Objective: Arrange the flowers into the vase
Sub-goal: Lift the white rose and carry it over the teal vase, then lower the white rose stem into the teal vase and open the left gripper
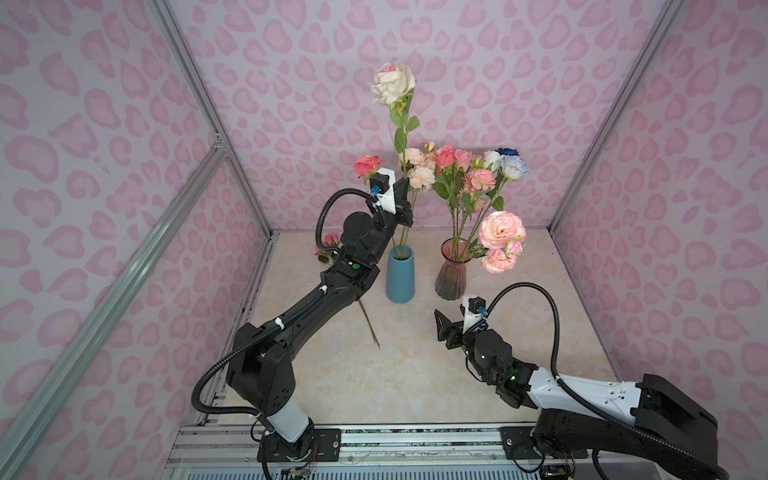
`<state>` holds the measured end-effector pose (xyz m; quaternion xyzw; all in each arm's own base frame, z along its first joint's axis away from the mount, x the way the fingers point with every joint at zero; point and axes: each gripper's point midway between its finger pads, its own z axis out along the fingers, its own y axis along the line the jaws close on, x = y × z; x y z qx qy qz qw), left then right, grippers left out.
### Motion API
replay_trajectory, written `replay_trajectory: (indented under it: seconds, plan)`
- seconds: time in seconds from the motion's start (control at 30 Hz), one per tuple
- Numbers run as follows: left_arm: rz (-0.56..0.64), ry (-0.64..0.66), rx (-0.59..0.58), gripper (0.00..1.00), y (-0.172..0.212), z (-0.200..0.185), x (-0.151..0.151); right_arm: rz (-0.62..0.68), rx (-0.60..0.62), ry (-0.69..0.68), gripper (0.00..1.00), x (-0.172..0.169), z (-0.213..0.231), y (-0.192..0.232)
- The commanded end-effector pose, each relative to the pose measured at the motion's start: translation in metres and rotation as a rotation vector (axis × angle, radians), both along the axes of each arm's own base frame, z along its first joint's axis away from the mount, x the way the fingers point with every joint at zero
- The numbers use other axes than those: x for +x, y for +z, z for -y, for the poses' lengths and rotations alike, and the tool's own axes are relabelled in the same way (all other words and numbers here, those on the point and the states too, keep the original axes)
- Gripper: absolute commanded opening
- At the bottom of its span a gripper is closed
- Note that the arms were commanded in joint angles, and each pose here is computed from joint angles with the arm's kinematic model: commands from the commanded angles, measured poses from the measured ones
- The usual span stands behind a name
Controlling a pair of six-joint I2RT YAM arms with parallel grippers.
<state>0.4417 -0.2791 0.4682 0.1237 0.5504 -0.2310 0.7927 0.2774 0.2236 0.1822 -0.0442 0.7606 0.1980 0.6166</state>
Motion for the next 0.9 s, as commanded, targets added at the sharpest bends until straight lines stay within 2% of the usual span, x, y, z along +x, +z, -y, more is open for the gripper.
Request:
replay_trajectory:
  seconds: [0.0, 0.13, 0.4, 0.57, 0.87]
  plan:
    - [-0.007, 0.003, -0.047, 0.12, -0.009, -0.003, 0.001, 0.014, 0.005, -0.012, 0.81, 0.002, 0.001, 0.004]
    - [-0.070, 0.018, -0.019, 0.14, -0.042, -0.002, 0.000, 0.007, 0.006, -0.008, 0.81, 0.002, -0.001, 0.002]
    - [-0.145, 0.042, 0.008, 0.18, -0.077, -0.008, -0.006, -0.002, 0.003, -0.001, 0.81, 0.003, -0.004, 0.001]
    - [-0.163, 0.067, 0.020, 0.19, -0.079, -0.015, -0.009, -0.008, 0.002, 0.002, 0.81, 0.003, -0.005, 0.000]
    - [-0.195, 0.073, 0.016, 0.33, -0.070, -0.030, -0.027, -0.010, 0.000, 0.015, 0.81, 0.003, -0.008, 0.000]
